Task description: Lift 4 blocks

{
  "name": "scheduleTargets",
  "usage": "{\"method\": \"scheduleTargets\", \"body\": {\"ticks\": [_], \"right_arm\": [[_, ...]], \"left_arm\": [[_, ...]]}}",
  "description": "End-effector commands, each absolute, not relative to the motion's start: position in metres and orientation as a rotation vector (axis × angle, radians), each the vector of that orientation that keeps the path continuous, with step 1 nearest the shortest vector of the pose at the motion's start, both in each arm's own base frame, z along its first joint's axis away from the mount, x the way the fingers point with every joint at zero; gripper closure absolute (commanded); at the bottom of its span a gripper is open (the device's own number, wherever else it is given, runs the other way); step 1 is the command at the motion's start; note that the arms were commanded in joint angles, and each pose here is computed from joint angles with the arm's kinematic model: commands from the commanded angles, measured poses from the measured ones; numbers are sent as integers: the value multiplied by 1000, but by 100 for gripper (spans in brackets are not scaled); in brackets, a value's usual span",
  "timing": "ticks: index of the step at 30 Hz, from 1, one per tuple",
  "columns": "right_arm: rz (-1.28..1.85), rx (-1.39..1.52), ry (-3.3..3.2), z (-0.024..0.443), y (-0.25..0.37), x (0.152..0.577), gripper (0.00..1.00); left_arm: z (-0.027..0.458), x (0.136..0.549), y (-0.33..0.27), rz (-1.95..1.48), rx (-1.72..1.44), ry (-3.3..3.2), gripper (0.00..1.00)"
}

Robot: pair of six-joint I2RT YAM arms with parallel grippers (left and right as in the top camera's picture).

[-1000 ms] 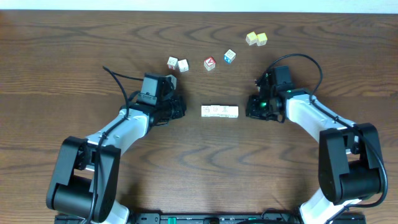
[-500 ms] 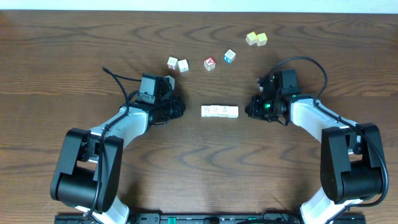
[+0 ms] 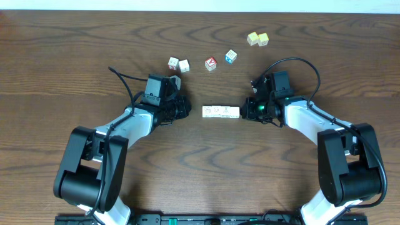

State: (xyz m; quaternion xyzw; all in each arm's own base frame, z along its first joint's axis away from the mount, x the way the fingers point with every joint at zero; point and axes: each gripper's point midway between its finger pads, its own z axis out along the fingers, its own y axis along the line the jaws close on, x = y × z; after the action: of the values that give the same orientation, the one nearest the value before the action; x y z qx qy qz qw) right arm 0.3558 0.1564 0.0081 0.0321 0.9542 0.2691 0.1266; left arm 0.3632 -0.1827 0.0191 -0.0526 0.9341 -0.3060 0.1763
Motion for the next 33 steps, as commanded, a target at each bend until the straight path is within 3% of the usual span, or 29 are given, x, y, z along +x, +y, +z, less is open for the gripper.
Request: {"method": "scheduleTargets", "body": {"ticks": [1, 33], "right_arm": [[772, 109, 2791, 4, 157, 353, 99], [777, 130, 2797, 4, 157, 352, 99]], "left_arm": [[11, 362, -186, -884, -157, 2665, 93], [5, 353, -219, -967, -117, 2670, 93]]}}
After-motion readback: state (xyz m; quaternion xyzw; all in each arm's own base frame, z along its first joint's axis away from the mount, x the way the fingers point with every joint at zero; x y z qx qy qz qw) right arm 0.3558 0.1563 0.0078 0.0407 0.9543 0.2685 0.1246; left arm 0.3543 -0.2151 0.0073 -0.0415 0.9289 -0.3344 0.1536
